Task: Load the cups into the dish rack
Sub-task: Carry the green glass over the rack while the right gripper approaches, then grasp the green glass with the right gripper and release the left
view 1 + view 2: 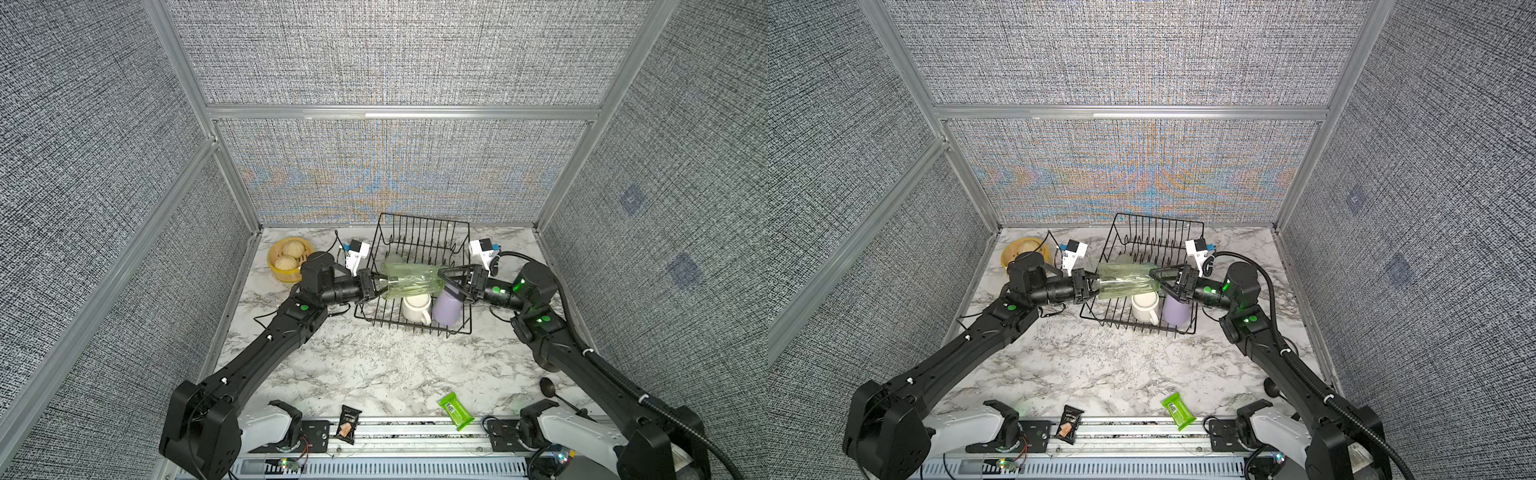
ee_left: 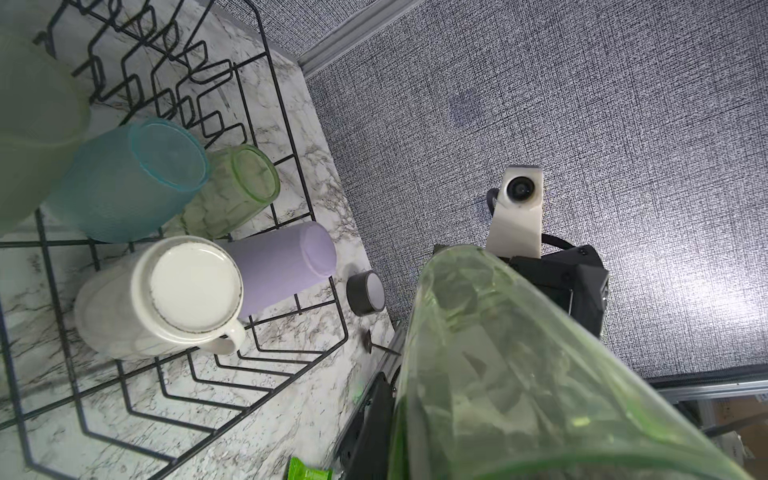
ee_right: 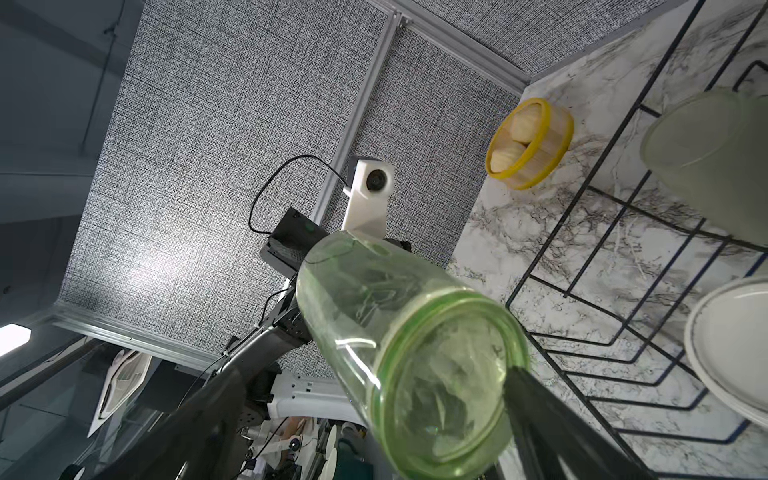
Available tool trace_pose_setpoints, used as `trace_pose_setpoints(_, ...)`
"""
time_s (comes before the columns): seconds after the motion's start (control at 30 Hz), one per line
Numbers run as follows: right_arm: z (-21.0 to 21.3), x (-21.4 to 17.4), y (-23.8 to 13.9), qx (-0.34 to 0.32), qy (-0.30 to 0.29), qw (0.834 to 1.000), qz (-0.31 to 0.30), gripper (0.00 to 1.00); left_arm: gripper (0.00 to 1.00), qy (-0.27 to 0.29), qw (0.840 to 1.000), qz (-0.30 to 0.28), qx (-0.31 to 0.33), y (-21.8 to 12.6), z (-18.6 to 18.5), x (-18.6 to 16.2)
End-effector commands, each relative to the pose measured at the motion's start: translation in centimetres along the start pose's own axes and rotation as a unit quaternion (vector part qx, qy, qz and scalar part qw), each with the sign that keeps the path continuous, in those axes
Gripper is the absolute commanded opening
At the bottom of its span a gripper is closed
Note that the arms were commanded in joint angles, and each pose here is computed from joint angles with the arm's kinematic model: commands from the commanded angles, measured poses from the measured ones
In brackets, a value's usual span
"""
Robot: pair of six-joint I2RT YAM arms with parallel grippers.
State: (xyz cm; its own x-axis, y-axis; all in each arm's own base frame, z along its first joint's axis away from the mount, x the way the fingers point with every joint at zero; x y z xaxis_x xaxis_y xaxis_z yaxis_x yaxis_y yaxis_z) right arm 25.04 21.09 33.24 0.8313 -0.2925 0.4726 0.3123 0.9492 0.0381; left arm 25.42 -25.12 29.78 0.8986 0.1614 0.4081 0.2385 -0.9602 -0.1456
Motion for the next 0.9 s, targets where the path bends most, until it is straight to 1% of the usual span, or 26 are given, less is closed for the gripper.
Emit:
trace_pose_setpoints(0.0, -1.5, -0.6, 0.0, -0.030, 0.012, 0.999, 0.001, 0.99, 0.00, 0.048, 0.998, 0.000, -0.042, -0.6, -2.5, 0.0)
trace_pose_setpoints(0.07, -2.7, -0.6, -0.3, -0.066, 0.020, 0.998, -0.006, 0.99, 0.00, 0.050, 0.998, -0.002, -0.029, -0.6, -2.1, 0.0)
trace_pose_setpoints(0.13, -3.5, -0.6, -0.7, -0.099, 0.016, 0.995, -0.018, 0.99, 0.00, 0.053, 0.999, -0.008, -0.010, -0.8, -1.7, 0.1)
trace_pose_setpoints(0.23, -3.9, -0.4, -1.0, -0.112, 0.001, 0.993, -0.034, 0.99, 0.00, 0.052, 0.998, -0.024, 0.002, -1.1, -1.1, 0.0)
trace_pose_setpoints(0.3, -3.6, -0.4, -0.9, -0.093, -0.001, 0.995, -0.037, 0.99, 0.00, 0.046, 0.999, -0.020, -0.006, -0.8, -0.9, -0.1)
trace_pose_setpoints(0.43, -2.1, -0.2, 0.0, -0.021, 0.005, 0.999, -0.030, 0.99, 0.00, 0.036, 0.999, -0.007, -0.029, -0.3, -1.0, -0.1)
trace_pose_setpoints(0.63, -0.5, 0.2, 1.8, 0.070, 0.019, 0.997, -0.001, 0.98, 0.00, 0.030, 0.999, 0.000, -0.044, 0.0, -1.2, -0.1)
trace_pose_setpoints(0.87, 0.1, 0.4, 3.4, 0.115, 0.026, 0.993, 0.013, 0.80, 0.00, 0.030, 0.999, 0.000, -0.037, -0.1, -0.8, -0.3)
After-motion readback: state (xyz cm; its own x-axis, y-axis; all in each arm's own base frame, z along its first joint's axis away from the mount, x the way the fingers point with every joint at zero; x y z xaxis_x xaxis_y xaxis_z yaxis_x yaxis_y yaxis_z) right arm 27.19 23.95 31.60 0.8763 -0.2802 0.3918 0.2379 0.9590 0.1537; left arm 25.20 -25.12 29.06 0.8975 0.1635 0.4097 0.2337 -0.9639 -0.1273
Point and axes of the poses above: each gripper's point midway between its finger pads, its own y axis out along the fingers, its own z axis along the line the jaws close on, x = y × z, the point moved 3 cm from there along -y, back along the fingers, and after that the axes turned 1 degree about -y, right-handed, at the moved point
